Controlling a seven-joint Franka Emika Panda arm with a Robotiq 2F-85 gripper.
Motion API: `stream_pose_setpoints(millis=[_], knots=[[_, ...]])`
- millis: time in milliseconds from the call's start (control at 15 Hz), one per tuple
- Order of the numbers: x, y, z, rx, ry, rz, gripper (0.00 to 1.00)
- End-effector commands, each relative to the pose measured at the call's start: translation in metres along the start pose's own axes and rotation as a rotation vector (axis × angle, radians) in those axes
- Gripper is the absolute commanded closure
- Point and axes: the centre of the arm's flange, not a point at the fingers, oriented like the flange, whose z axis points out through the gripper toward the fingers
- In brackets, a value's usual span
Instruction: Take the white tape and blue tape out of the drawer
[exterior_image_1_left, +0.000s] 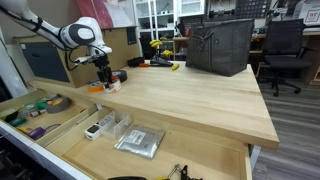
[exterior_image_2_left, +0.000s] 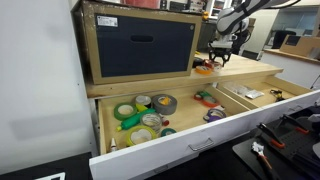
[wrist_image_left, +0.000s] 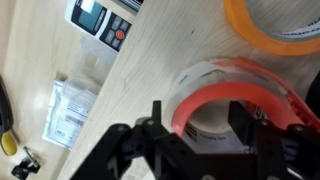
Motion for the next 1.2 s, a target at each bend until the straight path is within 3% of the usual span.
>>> stream_pose_setpoints(millis=[0,333,733,1133], knots=[[-0.033,0.017,-0.035,0.025,0.111,-0.098,0.01],[-0.103,0.029,-0.062,0.048,0.193,-0.285,0.00],[-0.186,0.041,-0.069,0.074,0.138,-0.531,0.00],[-0.256,0.041,-0.033,0.075,0.043,-0.734,0.00]])
